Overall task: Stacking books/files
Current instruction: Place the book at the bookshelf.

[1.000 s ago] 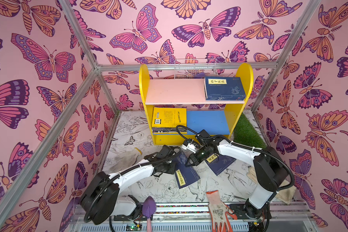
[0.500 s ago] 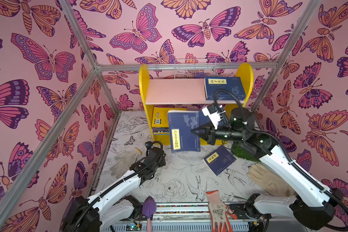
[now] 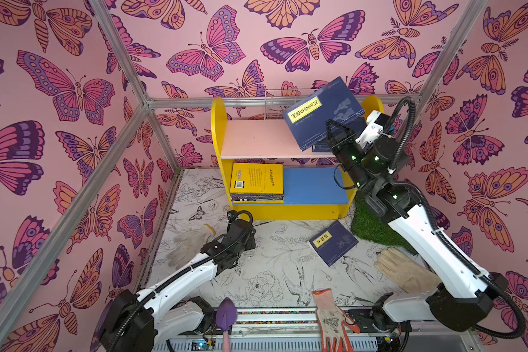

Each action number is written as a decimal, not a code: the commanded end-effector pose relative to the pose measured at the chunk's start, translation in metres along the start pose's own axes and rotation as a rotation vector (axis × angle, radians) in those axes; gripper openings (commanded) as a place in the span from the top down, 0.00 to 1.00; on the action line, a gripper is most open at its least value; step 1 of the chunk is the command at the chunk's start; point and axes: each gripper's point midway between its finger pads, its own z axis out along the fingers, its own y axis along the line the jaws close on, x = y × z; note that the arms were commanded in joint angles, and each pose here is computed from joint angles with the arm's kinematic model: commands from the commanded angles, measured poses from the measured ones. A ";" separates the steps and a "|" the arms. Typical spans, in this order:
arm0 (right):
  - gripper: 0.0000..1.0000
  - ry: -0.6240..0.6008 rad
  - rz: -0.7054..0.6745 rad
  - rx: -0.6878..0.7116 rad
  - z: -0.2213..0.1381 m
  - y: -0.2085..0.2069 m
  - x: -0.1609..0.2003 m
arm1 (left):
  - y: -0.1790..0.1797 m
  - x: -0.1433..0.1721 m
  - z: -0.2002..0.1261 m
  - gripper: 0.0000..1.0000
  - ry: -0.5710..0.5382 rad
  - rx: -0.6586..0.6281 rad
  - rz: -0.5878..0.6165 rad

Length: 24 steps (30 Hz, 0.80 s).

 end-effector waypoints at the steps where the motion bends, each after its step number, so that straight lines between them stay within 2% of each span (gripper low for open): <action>1: 1.00 -0.157 0.294 0.001 0.008 -0.006 -0.042 | -0.042 -0.028 -0.028 0.72 -0.058 0.164 0.081; 7: 1.00 -0.189 0.404 0.059 0.013 -0.027 -0.053 | -0.100 -0.081 -0.087 0.57 -0.152 0.397 0.082; 11: 1.00 -0.199 0.413 0.065 0.010 -0.030 -0.058 | -0.152 -0.118 -0.129 0.45 -0.171 0.592 0.080; 13: 1.00 -0.192 0.396 0.075 0.009 -0.032 -0.058 | -0.182 -0.138 -0.151 0.30 -0.169 0.707 0.059; 17: 1.00 -0.159 0.315 0.005 0.010 -0.017 -0.058 | -0.244 -0.189 -0.210 0.11 -0.199 1.034 0.029; 19: 1.00 -0.137 0.275 -0.024 0.011 -0.010 -0.056 | -0.261 -0.215 -0.217 0.01 -0.177 1.128 -0.024; 22: 1.00 -0.132 0.273 -0.032 0.010 -0.011 -0.054 | -0.280 -0.250 -0.225 0.00 -0.134 1.246 -0.110; 24: 1.00 -0.136 0.273 -0.032 0.009 -0.013 -0.054 | -0.290 -0.264 -0.218 0.00 -0.089 1.286 -0.168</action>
